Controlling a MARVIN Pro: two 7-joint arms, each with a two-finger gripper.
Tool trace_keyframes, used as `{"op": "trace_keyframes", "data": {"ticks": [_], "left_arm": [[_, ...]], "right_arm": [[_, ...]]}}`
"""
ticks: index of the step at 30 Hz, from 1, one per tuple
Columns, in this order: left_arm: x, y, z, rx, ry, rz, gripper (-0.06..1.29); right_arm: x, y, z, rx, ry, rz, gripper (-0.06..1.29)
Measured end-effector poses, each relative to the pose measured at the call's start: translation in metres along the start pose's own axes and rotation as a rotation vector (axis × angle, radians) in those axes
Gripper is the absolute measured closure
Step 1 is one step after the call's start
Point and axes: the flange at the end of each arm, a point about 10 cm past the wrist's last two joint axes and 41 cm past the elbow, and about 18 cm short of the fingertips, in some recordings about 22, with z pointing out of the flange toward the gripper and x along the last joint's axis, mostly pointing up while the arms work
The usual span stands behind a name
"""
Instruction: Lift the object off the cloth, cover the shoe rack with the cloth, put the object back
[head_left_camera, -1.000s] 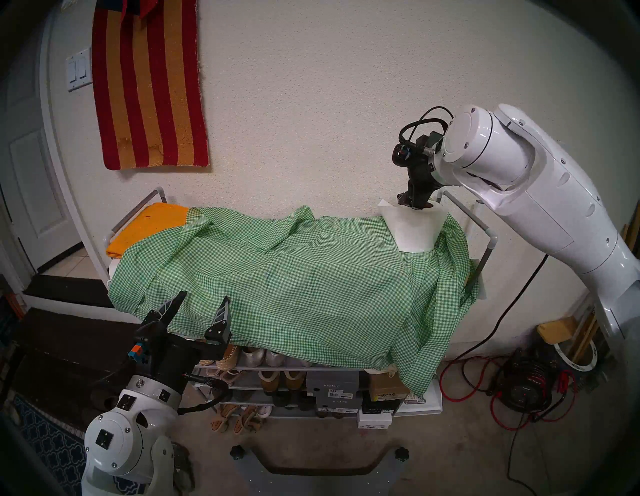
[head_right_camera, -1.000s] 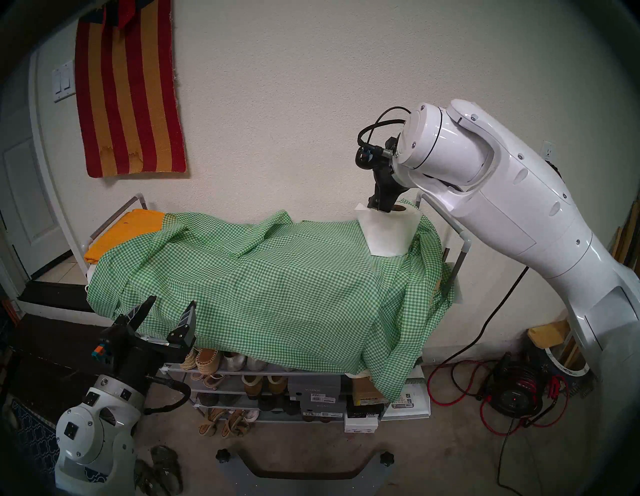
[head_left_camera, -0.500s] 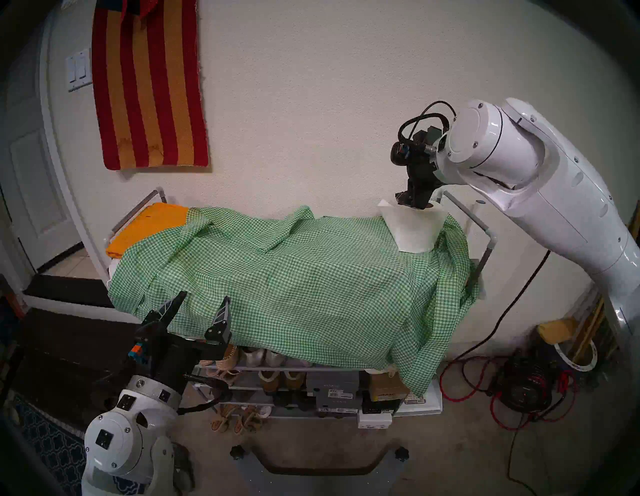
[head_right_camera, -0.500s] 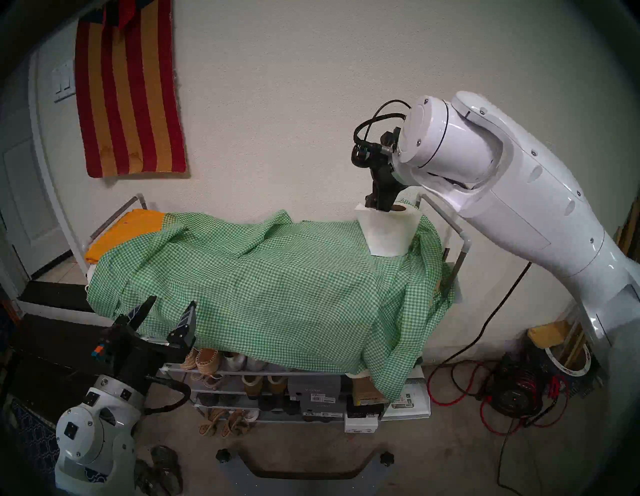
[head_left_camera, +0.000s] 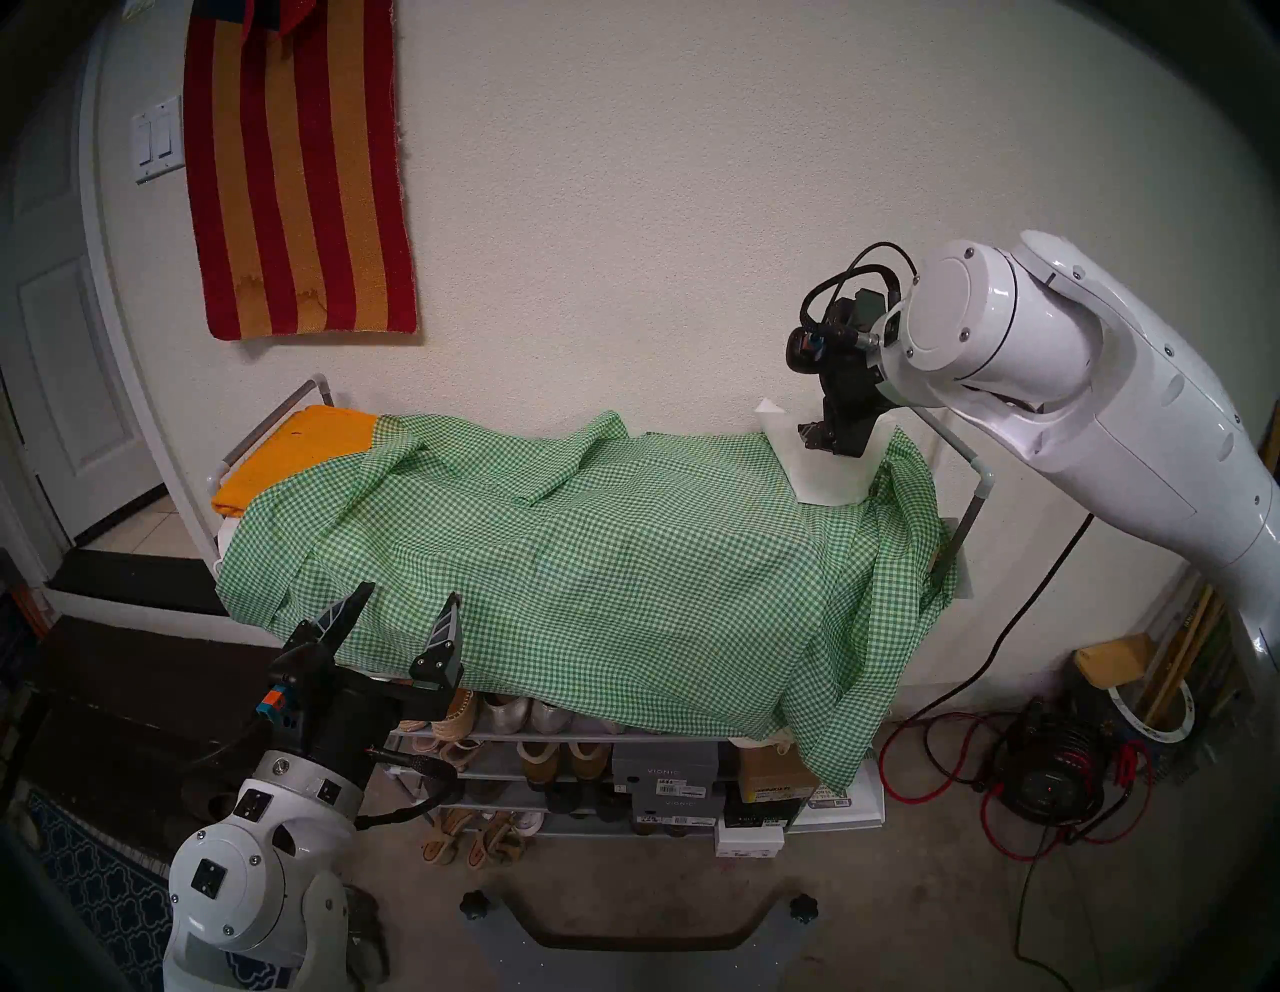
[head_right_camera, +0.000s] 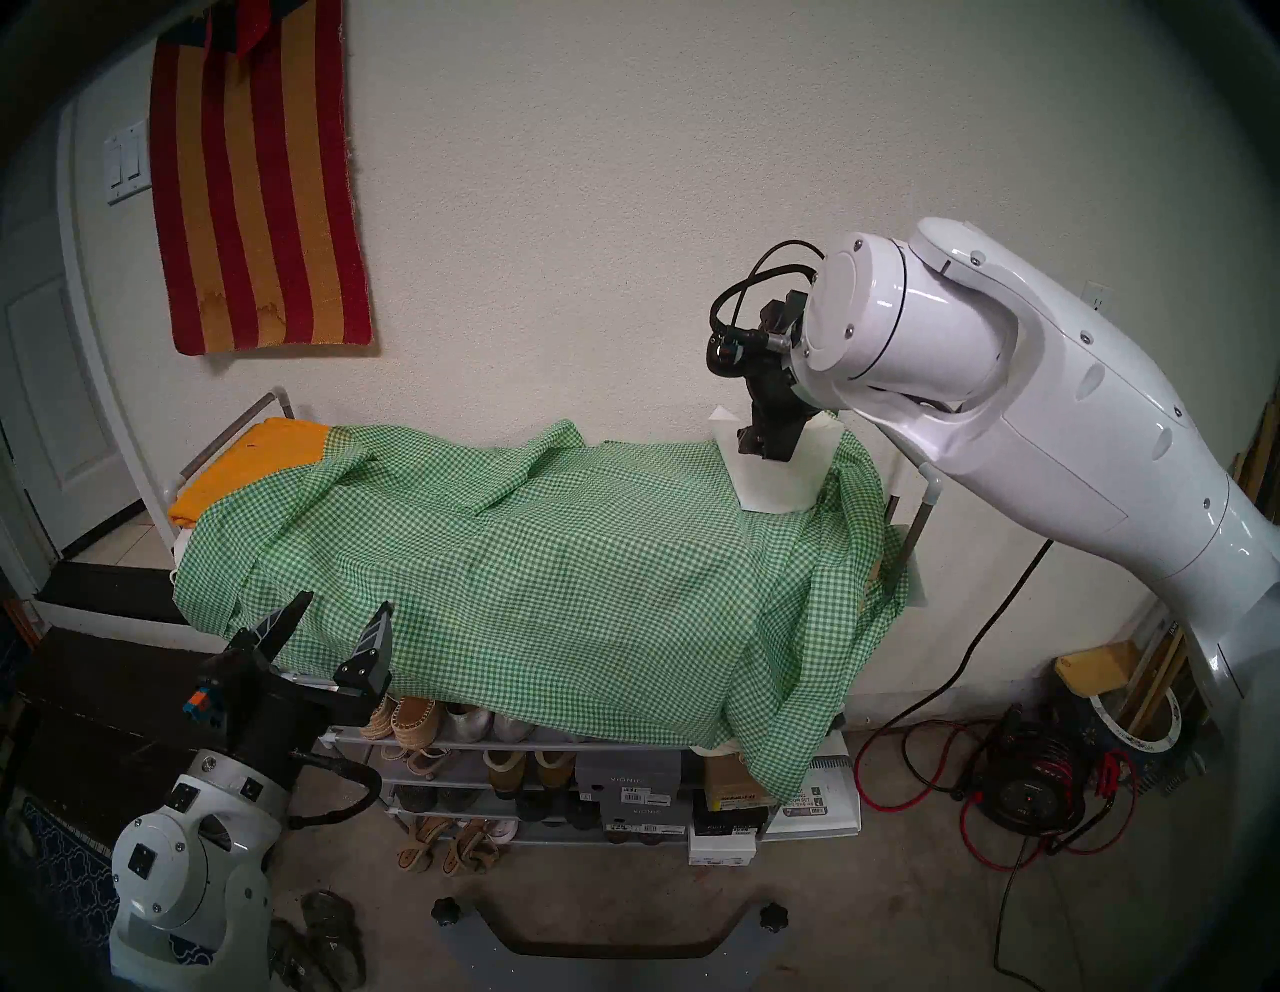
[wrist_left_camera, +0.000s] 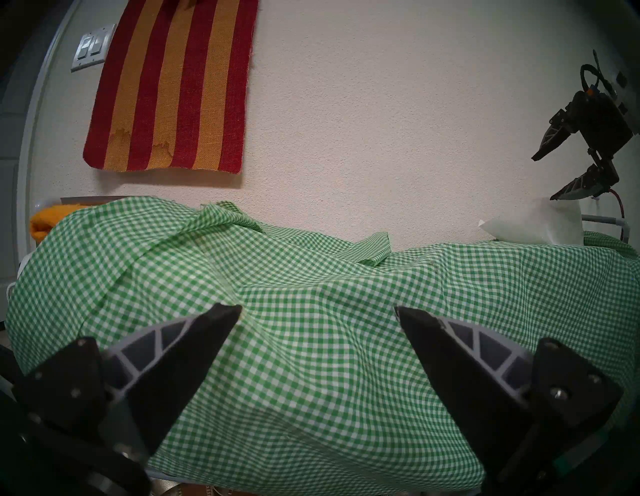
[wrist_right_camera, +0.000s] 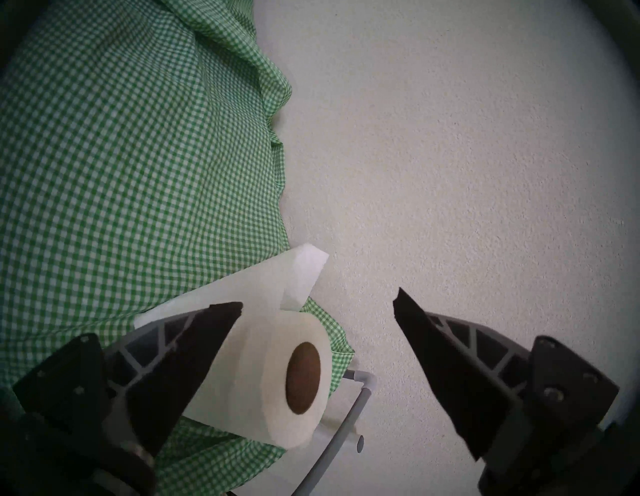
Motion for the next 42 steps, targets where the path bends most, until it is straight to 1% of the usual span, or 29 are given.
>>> {"op": "trace_keyframes", "data": {"ticks": [15,39,42], "left_arm": [[0.000,0.000,0.000,-0.001,0.000,0.000,-0.04],[0.000,0.000,0.000,-0.002,0.000,0.000,-0.04],[0.000,0.000,0.000,-0.003,0.000,0.000,-0.04]], "right_arm": [[-0.002,-0.020,-0.011,0.045,0.003,-0.042,-0.02],[-0.001,-0.043,-0.027,0.099,0.020,-0.092,-0.02],[0.002,-0.043,-0.029,0.092,0.028,-0.098,-0.02]]}}
